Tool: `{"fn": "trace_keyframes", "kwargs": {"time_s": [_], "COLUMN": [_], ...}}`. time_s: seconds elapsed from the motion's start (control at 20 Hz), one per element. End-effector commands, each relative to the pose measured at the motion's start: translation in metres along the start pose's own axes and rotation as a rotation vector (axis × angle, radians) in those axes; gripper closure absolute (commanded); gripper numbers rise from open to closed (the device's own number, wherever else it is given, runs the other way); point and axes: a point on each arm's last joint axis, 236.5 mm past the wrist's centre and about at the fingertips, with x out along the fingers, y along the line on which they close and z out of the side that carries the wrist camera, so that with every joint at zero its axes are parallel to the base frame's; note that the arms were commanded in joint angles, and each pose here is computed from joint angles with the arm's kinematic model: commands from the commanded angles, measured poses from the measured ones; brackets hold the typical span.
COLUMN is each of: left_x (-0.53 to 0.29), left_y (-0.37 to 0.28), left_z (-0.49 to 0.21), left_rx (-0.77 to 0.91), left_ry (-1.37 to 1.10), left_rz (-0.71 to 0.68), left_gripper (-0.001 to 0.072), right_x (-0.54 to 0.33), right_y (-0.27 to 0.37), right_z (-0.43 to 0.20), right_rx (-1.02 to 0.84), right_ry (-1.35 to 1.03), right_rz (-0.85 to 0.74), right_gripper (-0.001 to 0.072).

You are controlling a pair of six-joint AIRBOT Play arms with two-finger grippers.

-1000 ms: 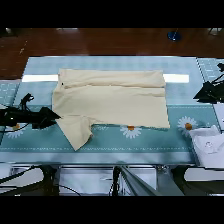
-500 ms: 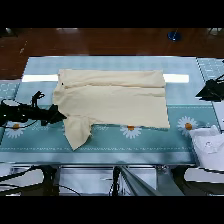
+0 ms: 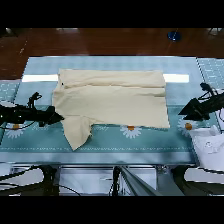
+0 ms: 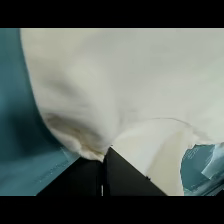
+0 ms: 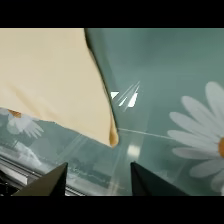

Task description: Fold the shirts.

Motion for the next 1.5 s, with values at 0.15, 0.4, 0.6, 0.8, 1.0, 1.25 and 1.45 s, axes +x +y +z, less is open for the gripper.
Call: {"fn": "trace_keyframes", "kwargs": {"time_s": [0.15,0.4,0.6,0.8,1.0,1.25,1.45], "left_x": [-0.001,-0.001,-0.001,-0.001,-0.014,-0.113,-0.150], "left_y": [-0.001,-0.003,-0.003,-0.003,-0.023,-0.126,-0.174], "left_z": [-0.004,-0.007,-0.007,-0.007,0.005,0.069,0.106], "left_rx": [0.015,0.019,0.034,0.034,0.155,0.491,0.577], "left_ry": [0.015,0.030,0.031,0.030,-0.016,-0.419,-0.584], "left_rz": [-0.010,-0.018,-0.019,-0.018,-0.062,-0.169,-0.171], "left_gripper": [0.0673,0.0673,0.0673,0.0674,0.0675,0.0677,0.0677], "right_x": [0.048,0.066,0.072,0.103,0.075,-0.076,-0.093], "right_y": [0.000,-0.011,-0.013,0.013,0.057,0.146,0.184], "right_z": [-0.031,-0.013,0.011,-0.003,0.005,0.048,0.081], "right_rx": [0.079,0.127,0.120,0.021,-0.112,-0.300,-0.369], "right_ry": [0.077,-0.068,-0.181,-0.095,-0.208,-0.733,-0.844], "right_rz": [0.099,0.074,0.041,-0.002,0.029,0.008,0.013], "right_gripper": [0.0239,0.0240,0.0244,0.0705,0.0701,0.0702,0.0702]}}
